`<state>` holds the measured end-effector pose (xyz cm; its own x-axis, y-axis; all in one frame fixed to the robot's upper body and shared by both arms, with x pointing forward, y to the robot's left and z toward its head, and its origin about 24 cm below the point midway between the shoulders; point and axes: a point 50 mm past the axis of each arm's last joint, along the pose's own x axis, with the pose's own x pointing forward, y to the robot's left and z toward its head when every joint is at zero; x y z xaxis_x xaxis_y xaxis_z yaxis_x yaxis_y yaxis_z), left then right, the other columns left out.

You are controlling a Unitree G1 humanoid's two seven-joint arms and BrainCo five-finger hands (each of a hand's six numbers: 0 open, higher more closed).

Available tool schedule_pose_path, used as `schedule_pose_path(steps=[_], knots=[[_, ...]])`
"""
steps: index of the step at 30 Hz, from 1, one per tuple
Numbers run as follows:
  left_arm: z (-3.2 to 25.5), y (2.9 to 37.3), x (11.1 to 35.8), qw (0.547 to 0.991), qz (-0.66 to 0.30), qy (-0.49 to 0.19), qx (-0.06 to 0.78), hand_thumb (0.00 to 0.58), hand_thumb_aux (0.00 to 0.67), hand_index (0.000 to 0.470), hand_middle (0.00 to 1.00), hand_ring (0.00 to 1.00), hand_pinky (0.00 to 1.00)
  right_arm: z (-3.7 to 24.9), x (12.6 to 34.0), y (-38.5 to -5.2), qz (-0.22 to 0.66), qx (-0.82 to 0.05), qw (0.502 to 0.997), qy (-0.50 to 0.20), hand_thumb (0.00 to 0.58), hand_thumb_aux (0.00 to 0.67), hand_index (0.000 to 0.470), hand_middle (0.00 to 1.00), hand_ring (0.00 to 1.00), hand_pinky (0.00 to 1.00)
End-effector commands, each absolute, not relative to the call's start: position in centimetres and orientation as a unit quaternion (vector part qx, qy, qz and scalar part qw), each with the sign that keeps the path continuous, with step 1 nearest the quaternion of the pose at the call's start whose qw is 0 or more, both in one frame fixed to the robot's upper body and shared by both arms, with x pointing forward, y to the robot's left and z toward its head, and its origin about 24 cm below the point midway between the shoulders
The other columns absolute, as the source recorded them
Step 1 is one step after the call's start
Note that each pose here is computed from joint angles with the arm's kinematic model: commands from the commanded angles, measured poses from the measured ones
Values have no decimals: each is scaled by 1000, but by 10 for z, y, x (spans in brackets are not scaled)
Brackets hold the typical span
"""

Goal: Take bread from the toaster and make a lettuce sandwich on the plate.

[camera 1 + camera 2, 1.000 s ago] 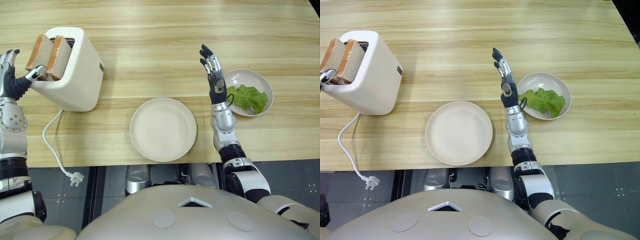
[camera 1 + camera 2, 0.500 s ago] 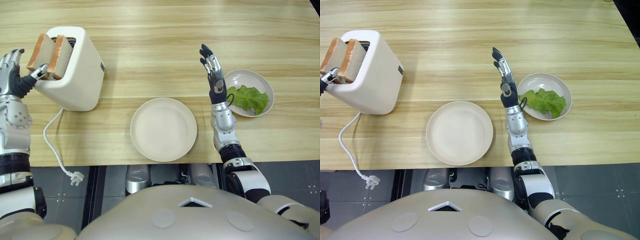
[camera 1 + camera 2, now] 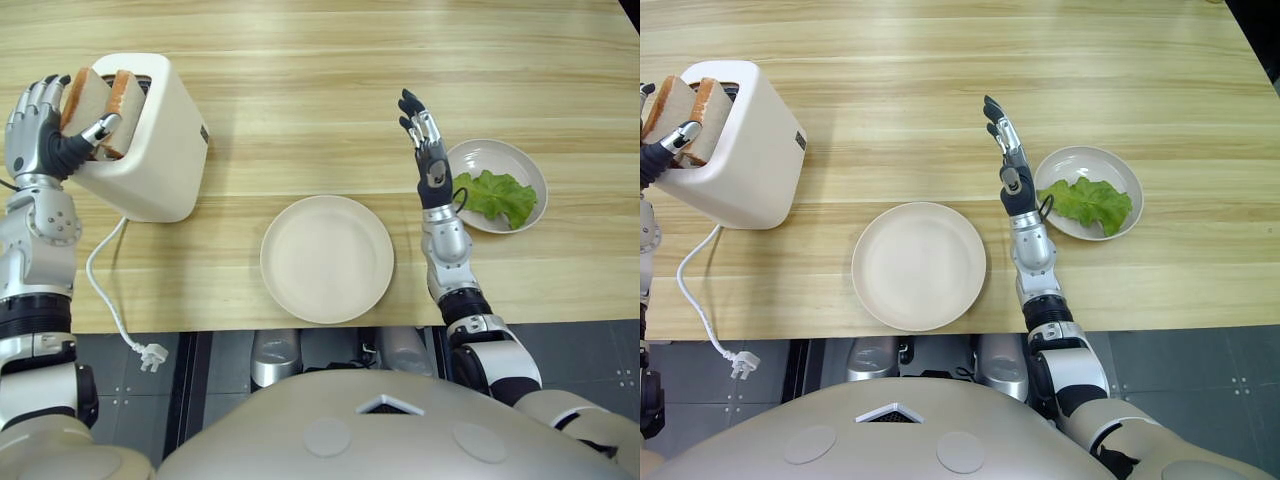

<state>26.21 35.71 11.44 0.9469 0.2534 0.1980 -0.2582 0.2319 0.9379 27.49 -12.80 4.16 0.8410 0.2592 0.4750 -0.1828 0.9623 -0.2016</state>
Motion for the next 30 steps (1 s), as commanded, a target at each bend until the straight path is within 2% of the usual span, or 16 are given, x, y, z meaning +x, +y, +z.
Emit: schedule_pose_path(steps=[1,2,3,5,7,8,11,12,14,15,17,18,27,28,29,30], knots=[[104,360,262,786,162,18,596,160,100,69,0,0,0,40,275,-127,119,-80,956,-255,0,0,0,0,0,0],[106,363,261,789,174,14,589,71,42,29,0,0,0,40,274,-127,119,-80,956,-255,0,0,0,0,0,0],[109,366,259,789,186,9,585,18,11,7,0,0,0,40,274,-128,119,-81,956,-255,0,0,0,0,0,0],[116,369,257,794,205,-7,572,0,0,0,0,0,0,40,274,-128,119,-82,956,-256,0,0,0,0,0,0],[122,367,257,810,212,-29,546,0,0,0,0,0,0,40,274,-128,120,-83,956,-256,0,0,0,0,0,0],[123,366,257,818,213,-39,533,112,68,47,0,0,0,40,274,-127,120,-84,955,-256,0,0,0,0,0,0],[126,363,256,829,215,-57,514,120,74,51,0,0,0,40,273,-127,123,-87,955,-257,0,0,0,0,0,0],[126,364,255,828,216,-57,514,75,45,31,0,0,0,40,274,-126,124,-88,954,-257,0,0,0,0,0,0],[124,366,254,830,216,-50,512,62,37,25,0,0,0,39,274,-126,124,-89,954,-258,0,0,0,0,0,0],[122,367,254,830,216,-45,512,31,18,13,0,0,0,39,274,-126,124,-89,954,-258,0,0,0,0,0,0],[117,369,253,832,214,-32,510,27,16,11,0,0,0,39,274,-126,125,-90,954,-257,0,0,0,0,0,0],[114,370,253,832,211,-24,513,83,50,34,0,0,0,39,273,-126,125,-90,954,-258,0,0,0,0,0,0],[100,379,254,832,208,12,514,40,24,16,0,0,0,38,271,-124,130,-96,952,-261,0,0,0,0,0,0],[100,379,254,831,210,12,514,79,47,32,0,0,0,39,271,-124,131,-97,951,-261,0,0,0,0,0,0],[99,380,254,830,212,13,516,79,47,32,0,0,0,39,271,-124,132,-98,951,-262,0,0,0,0,0,0],[99,380,254,827,214,13,520,144,89,61,0,0,0,38,270,-124,132,-99,951,-263,0,0,0,0,0,0]])
